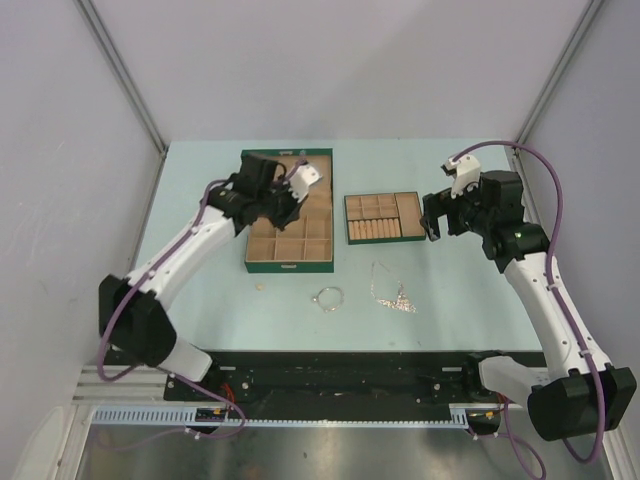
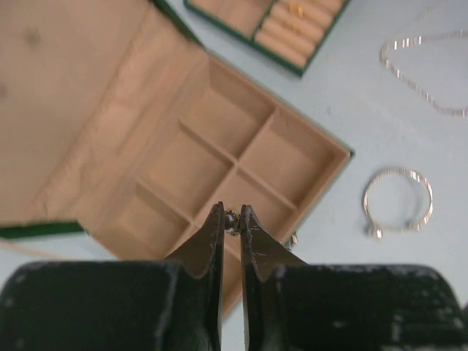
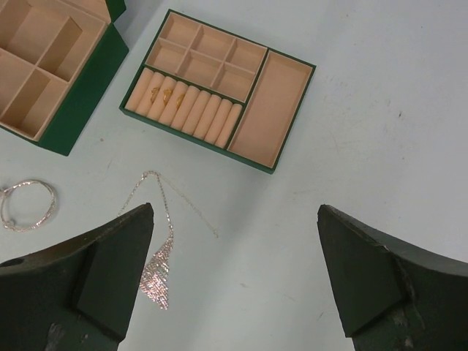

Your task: Organize the mixed jewelry

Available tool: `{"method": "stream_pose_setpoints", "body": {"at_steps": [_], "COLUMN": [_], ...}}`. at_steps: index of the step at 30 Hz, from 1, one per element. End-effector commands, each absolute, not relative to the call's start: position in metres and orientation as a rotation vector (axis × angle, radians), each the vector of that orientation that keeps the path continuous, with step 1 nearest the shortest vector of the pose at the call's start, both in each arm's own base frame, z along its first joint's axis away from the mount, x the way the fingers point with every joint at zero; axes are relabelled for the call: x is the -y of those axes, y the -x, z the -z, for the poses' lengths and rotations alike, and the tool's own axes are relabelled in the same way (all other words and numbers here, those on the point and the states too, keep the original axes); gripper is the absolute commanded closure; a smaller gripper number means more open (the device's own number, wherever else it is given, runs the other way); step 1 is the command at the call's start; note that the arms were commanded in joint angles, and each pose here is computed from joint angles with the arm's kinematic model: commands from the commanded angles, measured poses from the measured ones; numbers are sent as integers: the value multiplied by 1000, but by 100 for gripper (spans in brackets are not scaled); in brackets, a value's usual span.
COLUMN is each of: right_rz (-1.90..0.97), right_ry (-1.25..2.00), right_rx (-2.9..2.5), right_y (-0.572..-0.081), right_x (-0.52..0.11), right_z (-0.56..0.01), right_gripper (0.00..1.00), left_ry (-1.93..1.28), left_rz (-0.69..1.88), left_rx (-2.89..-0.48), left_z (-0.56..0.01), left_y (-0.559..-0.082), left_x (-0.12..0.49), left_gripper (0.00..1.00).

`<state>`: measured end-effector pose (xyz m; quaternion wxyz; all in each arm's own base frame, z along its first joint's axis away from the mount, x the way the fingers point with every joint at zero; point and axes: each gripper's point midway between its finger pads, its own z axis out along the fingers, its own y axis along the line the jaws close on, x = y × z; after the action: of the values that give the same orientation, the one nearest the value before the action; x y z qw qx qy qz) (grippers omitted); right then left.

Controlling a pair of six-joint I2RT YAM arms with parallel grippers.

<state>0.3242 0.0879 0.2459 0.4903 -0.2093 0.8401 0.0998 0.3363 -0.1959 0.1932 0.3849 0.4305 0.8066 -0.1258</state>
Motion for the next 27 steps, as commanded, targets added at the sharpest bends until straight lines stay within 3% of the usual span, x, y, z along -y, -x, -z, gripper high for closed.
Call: {"method": "stream_pose_setpoints", "body": {"at_steps": [1, 14, 27], "right_rz": [-211, -171, -200], "right_ry": [466, 423, 418], "right_rx": [-2014, -2046, -2098], "right_y": [-335, -326, -323], "right_x": [-81, -61, -59], "right_z": [-247, -232, -209], "right_gripper": [0, 0, 0], "left_ry": [-1093, -1154, -1152], "left_rz": [358, 461, 329], "left_rx": [-2023, -1932, -1889], "left_z": [-208, -200, -153], "left_y": [-376, -451, -488], "left_x": [246, 360, 403], "left_gripper": [100, 100, 100]}}
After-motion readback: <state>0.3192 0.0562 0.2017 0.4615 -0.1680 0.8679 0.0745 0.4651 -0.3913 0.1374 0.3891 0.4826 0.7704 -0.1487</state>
